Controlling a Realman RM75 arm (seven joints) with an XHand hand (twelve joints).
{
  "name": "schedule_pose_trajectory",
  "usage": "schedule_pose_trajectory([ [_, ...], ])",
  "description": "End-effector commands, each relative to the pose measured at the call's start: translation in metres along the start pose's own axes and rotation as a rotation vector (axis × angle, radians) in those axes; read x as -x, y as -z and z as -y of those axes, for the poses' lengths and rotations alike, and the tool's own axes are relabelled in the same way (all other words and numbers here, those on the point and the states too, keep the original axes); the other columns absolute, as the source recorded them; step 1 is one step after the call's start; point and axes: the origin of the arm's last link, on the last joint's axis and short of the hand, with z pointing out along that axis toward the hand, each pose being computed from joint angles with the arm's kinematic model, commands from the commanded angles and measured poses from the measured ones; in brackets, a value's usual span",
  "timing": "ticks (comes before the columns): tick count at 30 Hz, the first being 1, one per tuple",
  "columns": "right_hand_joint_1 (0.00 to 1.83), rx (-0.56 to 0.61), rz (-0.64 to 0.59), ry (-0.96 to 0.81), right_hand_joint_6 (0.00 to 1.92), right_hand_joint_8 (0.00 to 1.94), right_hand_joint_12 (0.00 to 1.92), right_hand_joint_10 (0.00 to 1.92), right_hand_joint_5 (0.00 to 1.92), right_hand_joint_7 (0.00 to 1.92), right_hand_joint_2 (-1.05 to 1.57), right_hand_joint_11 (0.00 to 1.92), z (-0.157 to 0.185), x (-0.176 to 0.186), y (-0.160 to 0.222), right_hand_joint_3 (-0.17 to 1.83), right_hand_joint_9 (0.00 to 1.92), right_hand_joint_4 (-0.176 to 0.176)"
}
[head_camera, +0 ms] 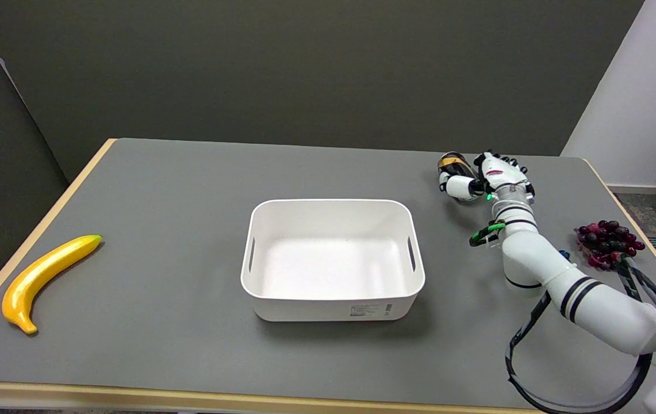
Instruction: Pick up the black can.
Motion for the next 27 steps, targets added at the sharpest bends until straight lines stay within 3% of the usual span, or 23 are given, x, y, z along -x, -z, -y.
schedule_pose_trajectory([
  [1,0.41,0.059,0.067,-0.026,0.53,0.63,0.90,0.93,0.15,0.30,0.70,0.00,-0.003,0.012,-0.019,0.73,0.14,-0.176],
  [10,0.46,0.034,0.065,-0.024,0.54,0.68,0.92,0.94,0.16,0.35,0.70,0.00,0.010,0.007,-0.028,0.74,0.16,-0.176],
  [14,0.54,0.013,0.055,-0.002,0.61,0.76,0.97,0.87,0.17,0.42,0.67,0.00,0.016,0.004,-0.031,0.91,0.23,-0.176],
  [17,0.58,-0.002,0.050,0.013,0.60,0.83,0.94,0.98,0.21,0.45,0.79,0.00,0.019,0.002,-0.033,0.80,0.22,-0.176],
  [22,0.74,-0.017,0.050,0.028,0.80,1.19,1.06,1.03,0.29,0.46,0.84,0.00,0.020,0.001,-0.034,0.82,0.31,-0.176],
  [25,0.75,-0.032,0.045,0.047,0.86,1.31,1.11,1.03,0.31,0.43,0.84,0.00,0.020,0.001,-0.034,0.88,0.35,-0.176],
  [26,0.83,-0.036,0.043,0.048,0.89,1.38,1.12,1.03,0.31,0.45,0.89,0.00,0.020,0.001,-0.034,0.81,0.37,-0.176],
  [27,1.05,-0.038,0.040,0.034,0.94,1.53,1.14,1.05,0.30,0.52,1.04,0.00,0.019,0.001,-0.033,0.56,0.39,-0.176],
])
